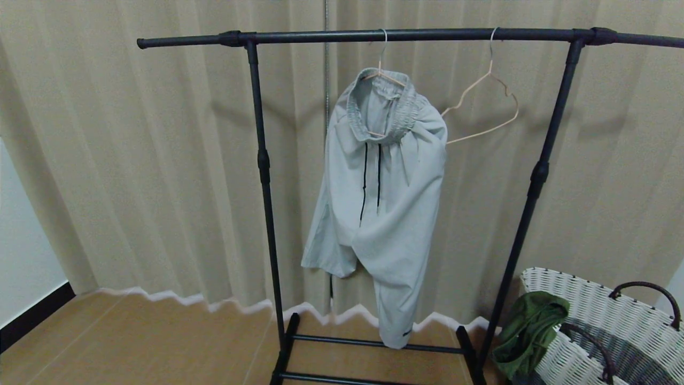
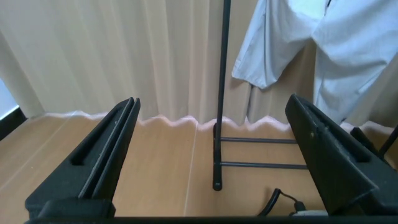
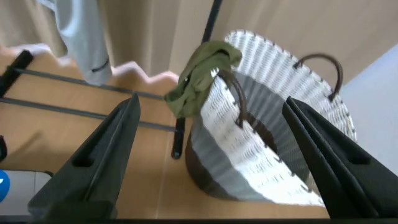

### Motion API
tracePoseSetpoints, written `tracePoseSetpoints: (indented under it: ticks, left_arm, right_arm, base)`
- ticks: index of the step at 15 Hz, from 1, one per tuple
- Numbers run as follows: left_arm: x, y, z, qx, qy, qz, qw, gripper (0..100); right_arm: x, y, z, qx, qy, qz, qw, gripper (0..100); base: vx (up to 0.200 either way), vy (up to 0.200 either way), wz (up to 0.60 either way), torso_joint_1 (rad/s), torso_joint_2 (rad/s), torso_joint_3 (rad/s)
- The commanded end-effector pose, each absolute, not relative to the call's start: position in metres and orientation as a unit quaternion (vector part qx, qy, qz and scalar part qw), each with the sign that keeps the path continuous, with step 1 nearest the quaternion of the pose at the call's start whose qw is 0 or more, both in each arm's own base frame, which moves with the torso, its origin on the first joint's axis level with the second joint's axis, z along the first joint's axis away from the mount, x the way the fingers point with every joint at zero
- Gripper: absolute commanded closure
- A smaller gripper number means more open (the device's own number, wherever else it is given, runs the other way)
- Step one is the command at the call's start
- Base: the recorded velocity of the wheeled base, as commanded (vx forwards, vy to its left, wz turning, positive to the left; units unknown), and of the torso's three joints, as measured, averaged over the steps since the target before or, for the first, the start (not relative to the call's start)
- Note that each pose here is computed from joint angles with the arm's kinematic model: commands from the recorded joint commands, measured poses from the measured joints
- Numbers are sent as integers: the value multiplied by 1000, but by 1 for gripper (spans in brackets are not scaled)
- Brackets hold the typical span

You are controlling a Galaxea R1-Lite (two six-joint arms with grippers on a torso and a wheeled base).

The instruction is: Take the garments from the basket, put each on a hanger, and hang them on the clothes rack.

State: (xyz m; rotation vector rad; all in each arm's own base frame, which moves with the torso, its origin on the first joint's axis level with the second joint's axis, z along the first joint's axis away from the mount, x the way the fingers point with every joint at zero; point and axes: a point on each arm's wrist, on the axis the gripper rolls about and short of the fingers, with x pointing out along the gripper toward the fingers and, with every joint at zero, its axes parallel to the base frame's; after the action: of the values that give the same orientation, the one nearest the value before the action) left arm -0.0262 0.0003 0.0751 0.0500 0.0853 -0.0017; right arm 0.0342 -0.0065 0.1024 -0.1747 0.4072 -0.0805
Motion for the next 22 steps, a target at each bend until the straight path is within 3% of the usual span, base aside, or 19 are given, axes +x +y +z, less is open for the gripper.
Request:
tracePoseSetpoints:
  ticks: [1, 3, 12, 18, 22]
  left_arm:
    - [-26, 0, 75, 26, 44, 0, 999, 0]
    - [-26, 0, 75, 26, 44, -1, 999, 0]
    - [-26, 0, 75, 28, 44, -1, 999, 0]
    - [-26, 0, 75, 27, 44, -1, 999, 0]
    - [-26, 0, 75, 29, 44, -1, 999, 0]
  right_arm:
    - [33, -6, 102, -88, 197, -39, 976, 0]
    - [33, -6, 102, -88, 199, -39, 975, 0]
    - [23, -3, 92, -98, 225, -33, 969, 0]
    - [19, -2, 89, -107, 246, -24, 963, 0]
    - [47, -10, 107, -93, 301, -13, 949, 0]
  base:
    - [0, -200, 0, -2, 22, 7]
    - [0, -200, 0, 7, 12, 7]
    - [0, 0, 0, 0, 0, 0]
    - [200, 0, 0, -2, 2, 6]
    - [100, 0, 0, 0, 1, -1]
